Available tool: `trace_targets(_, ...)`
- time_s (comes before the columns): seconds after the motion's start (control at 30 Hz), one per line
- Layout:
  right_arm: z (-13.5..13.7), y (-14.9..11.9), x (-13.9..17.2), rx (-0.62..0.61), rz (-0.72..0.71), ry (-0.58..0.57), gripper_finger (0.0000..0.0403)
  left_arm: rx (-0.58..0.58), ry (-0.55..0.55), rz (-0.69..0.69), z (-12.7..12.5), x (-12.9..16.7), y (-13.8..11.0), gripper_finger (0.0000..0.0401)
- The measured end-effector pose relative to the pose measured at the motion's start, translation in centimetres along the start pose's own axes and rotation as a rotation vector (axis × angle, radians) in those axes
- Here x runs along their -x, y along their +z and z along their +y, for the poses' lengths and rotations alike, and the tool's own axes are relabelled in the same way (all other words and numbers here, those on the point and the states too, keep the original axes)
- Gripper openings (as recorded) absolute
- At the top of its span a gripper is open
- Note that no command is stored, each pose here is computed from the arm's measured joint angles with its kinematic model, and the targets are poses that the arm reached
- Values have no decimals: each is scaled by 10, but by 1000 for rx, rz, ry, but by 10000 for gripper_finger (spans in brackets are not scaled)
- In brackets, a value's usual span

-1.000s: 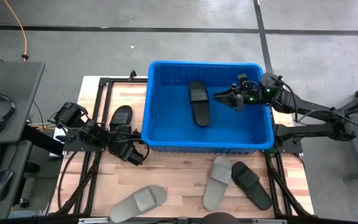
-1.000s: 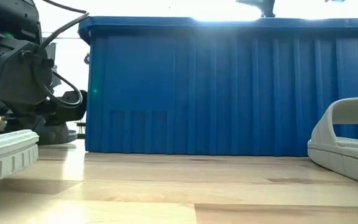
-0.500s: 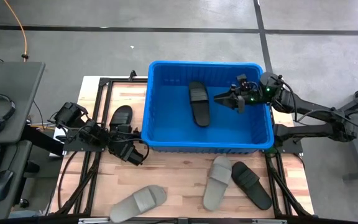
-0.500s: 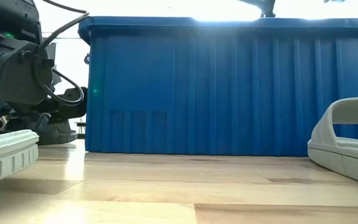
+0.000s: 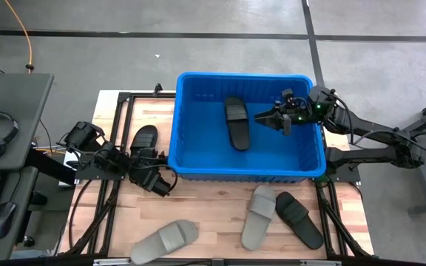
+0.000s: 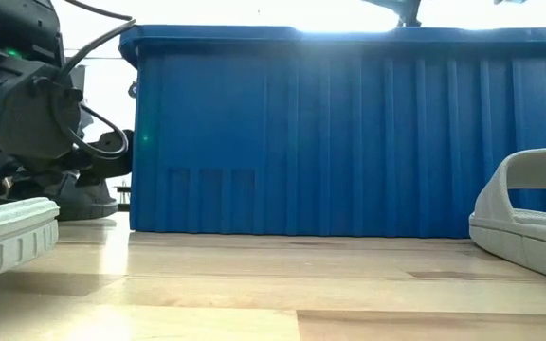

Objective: Pick and place slides into bin
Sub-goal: Put the black slides into the blue bin

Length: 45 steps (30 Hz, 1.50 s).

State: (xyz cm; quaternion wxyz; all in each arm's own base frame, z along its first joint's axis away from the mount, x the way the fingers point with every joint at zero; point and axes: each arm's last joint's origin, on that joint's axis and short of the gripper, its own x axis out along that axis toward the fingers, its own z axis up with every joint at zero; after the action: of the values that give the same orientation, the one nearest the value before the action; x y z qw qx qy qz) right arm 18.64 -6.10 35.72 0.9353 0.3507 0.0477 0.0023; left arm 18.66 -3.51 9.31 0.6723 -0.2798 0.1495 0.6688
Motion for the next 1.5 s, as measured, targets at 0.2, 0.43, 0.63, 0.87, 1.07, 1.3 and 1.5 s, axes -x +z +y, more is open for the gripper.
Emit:
trace_targets(0.2, 0, -1, 0, -30, 6, -5, 179, -14, 68, 71, 3, 0, -1, 124)
trace_targets(0.43, -1, -1, 0, -33, 2, -23, 179, 7, 65, 65, 3, 0, -1, 124)
trace_targets(0.63, -2, 0, 0, -89, -8, -34, 179, 17, 65, 68, 3, 0, -1, 124)
trace_targets(0.87, -7, 4, 2, -216, -62, -80, 179, 57, 47, 32, 3, 0, 0, 124)
trace_targets(1.07, -8, 5, 2, -219, -68, -88, 179, -38, 79, 4, 8, 0, 4, 124)
trace_targets(1.3, -7, 3, 2, -211, -61, -81, 179, -110, 77, -7, 8, 0, 5, 124)
trace_targets(1.5, -4, 1, 0, -207, -54, -77, 179, -124, 73, -15, 8, 0, 5, 124)
